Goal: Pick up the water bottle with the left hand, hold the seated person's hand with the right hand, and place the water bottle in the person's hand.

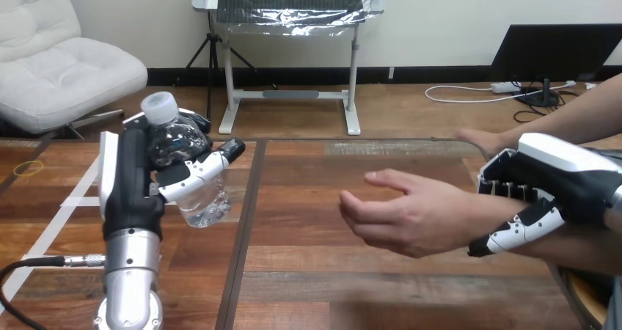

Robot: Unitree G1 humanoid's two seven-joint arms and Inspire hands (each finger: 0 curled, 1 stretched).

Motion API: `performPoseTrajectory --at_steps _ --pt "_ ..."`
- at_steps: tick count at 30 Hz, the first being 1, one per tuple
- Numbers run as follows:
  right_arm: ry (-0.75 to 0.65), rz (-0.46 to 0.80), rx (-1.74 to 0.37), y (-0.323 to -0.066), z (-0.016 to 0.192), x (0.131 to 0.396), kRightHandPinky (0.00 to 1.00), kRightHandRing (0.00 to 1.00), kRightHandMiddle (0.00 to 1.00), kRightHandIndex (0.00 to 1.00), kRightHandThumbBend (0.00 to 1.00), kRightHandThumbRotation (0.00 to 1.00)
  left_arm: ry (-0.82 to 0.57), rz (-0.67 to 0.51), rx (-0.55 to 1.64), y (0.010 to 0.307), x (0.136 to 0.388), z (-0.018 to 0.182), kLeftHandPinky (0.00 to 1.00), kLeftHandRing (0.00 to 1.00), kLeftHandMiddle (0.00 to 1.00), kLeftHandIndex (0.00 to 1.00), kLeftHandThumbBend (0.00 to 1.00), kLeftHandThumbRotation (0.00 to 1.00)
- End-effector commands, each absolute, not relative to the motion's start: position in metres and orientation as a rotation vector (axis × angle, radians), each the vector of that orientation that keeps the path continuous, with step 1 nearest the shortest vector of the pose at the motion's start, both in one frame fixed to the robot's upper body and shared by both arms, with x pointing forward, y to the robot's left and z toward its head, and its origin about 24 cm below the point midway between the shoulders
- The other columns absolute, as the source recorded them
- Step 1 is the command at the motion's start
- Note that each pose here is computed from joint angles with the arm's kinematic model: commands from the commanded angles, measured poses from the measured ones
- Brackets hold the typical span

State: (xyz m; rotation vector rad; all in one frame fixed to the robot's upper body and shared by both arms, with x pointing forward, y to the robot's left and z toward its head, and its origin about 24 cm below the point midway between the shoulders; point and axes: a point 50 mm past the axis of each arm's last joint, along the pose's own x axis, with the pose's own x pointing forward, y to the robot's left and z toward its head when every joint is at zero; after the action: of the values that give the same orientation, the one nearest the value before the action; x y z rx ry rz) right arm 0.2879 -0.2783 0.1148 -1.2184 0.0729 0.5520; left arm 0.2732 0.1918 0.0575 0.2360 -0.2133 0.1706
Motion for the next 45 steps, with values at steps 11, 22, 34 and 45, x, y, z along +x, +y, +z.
performPoseTrajectory --at_steps 11,22,34,45 --pt "0.023 0.526 -1.218 -0.279 0.127 0.295 0.23 0.27 0.34 0.40 0.81 0.26 -0.334 0.077 0.151 0.166 0.300 0.084 0.26 0.32 0.37 0.41 0.64 0.00" --pt "0.008 0.539 -1.218 -0.273 0.127 0.298 0.23 0.28 0.34 0.40 0.83 0.30 -0.325 0.046 0.120 0.153 0.307 0.083 0.26 0.32 0.37 0.41 0.66 0.00" --pt "-0.030 0.565 -1.193 -0.264 0.127 0.301 0.25 0.29 0.35 0.40 0.83 0.31 -0.332 -0.012 0.102 0.132 0.315 0.085 0.28 0.34 0.39 0.42 0.66 0.00" --pt "-0.043 0.580 -1.194 -0.256 0.129 0.305 0.26 0.31 0.37 0.41 0.84 0.35 -0.339 -0.062 0.076 0.114 0.322 0.087 0.29 0.35 0.39 0.42 0.68 0.00"
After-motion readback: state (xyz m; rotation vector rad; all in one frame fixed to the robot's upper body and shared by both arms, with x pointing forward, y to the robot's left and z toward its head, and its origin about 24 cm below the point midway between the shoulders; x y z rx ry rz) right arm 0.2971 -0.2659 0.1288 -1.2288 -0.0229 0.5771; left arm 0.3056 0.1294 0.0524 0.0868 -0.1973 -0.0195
